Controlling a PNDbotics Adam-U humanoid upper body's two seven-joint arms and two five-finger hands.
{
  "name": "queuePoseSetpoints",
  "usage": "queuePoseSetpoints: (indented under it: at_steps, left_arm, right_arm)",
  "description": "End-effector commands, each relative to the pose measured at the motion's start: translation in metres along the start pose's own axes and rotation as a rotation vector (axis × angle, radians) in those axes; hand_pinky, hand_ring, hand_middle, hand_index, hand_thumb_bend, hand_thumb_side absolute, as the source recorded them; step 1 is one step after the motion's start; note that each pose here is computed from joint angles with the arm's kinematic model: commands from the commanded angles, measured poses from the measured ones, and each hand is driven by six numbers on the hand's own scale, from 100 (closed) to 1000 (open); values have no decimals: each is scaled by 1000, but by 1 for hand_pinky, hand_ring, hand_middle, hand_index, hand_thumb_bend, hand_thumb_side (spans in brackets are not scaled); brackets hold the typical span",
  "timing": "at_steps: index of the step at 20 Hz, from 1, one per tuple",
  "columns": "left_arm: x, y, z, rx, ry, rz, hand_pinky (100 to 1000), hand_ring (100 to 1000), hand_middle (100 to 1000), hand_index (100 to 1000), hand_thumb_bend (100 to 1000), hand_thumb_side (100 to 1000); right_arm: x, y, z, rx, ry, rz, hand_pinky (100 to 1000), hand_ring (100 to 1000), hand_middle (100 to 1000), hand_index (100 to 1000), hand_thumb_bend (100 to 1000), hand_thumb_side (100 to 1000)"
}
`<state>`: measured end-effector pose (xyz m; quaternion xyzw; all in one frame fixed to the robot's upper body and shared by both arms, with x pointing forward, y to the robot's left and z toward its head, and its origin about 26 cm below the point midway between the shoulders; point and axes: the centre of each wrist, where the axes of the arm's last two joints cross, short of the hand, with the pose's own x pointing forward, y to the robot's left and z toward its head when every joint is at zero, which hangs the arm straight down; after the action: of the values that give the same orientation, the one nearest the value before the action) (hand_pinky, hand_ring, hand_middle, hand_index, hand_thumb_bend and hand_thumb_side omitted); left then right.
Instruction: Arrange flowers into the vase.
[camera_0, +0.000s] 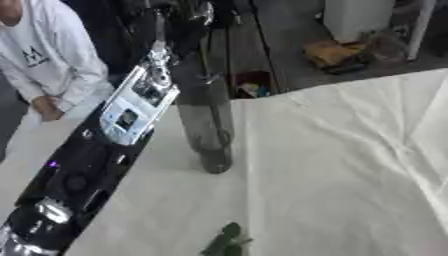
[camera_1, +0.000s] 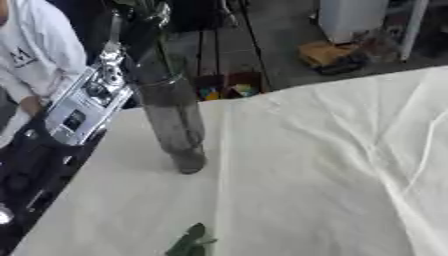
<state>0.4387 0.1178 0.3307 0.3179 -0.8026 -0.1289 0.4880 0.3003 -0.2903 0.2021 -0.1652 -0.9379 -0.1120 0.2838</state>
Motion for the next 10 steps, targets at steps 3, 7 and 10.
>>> queuePoseSetpoints:
  at_steps: [3, 7, 10]
  left_arm:
    - [4, 16, -5, 29, -55, -37, 664, 631, 604, 612, 395, 786]
    - [3, 17, -4, 42, -72, -46, 660, 629, 599, 606, 391, 781]
    - [3, 16, -4, 40, -79, -54, 661, 634, 603, 602, 389, 780]
  right_arm:
    - [7, 0, -6, -1, -33, -11, 786, 631, 458, 842, 100, 958]
    - [7, 0, -6, -1, -30, -10, 786, 632, 457, 842, 100, 960]
    - [7, 1, -6, -1, -30, -11, 787, 632, 457, 842, 100, 959]
